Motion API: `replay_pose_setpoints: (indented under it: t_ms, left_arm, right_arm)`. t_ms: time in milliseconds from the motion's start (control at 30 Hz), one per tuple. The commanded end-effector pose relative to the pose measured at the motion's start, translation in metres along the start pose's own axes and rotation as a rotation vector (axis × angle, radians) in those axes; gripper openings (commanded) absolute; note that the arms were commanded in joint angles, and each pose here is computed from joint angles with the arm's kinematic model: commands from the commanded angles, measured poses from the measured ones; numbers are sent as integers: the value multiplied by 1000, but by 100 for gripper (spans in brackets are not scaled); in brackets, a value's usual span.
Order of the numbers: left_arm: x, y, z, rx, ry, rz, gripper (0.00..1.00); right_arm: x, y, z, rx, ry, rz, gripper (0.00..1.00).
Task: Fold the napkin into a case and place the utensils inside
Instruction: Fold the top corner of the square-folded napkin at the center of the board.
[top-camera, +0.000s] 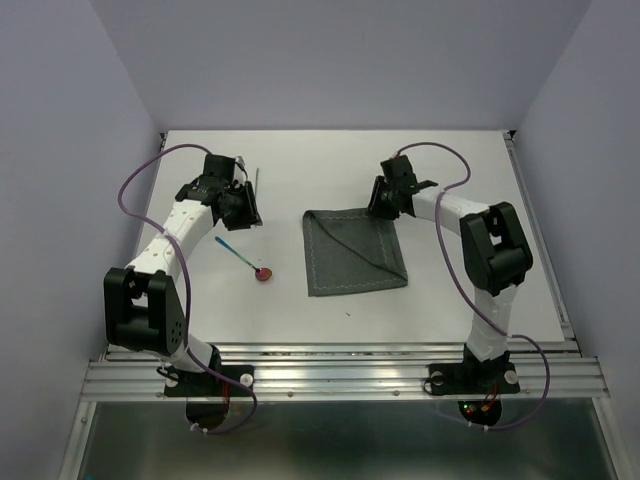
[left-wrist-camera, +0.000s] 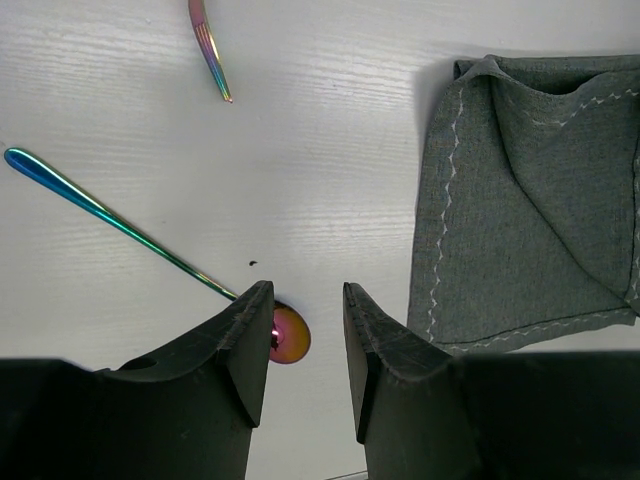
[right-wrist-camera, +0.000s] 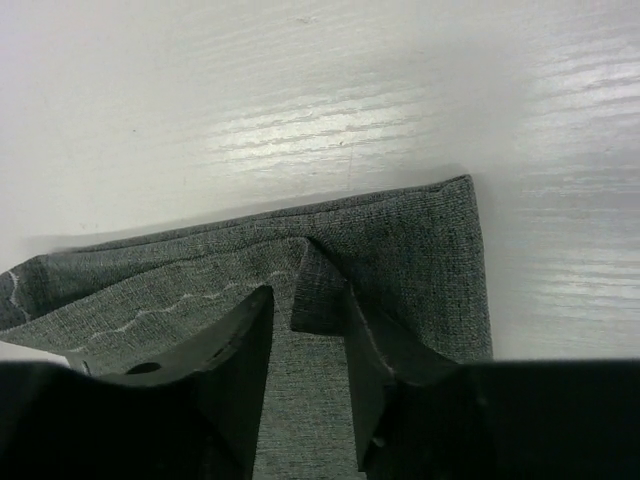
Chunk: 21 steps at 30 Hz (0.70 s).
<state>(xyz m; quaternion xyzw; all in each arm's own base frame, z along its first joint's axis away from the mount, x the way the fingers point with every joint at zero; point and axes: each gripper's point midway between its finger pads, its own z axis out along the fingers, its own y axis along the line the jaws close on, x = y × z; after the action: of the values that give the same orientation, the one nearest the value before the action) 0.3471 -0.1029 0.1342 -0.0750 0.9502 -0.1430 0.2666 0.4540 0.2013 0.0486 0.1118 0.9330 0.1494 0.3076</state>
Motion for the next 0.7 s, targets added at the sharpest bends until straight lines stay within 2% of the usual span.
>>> replay_pose_setpoints:
  t_ms: [0,100,267,367,467,500,667]
  left_arm:
    - [-4,-12,-5,44,-12,15,43]
    - [-2,-25,-3,72,-11,25,41]
    - [2,-65,10,128,12,80,35]
    - [5,-91,24,162,37,111,28]
    - [2,-112,38,194,54,136,19]
    - [3,-120,40,212,66,141,13]
    - [-5,-151,60,282,86,172,1]
  right_arm:
    - [-44,13,-37,-25,-151,10,46]
    - [-45,14,-61,-48,-171,-1,56]
    - [-21,-5,-92,-37,-168,4,57]
    - [3,-16,-108,-47,-140,16,51]
    - [27,-22,-120,-64,-98,18,37]
    - [37,-22,-122,-68,-72,13,27]
    - [74,-15,-127,-123,37,-9,13]
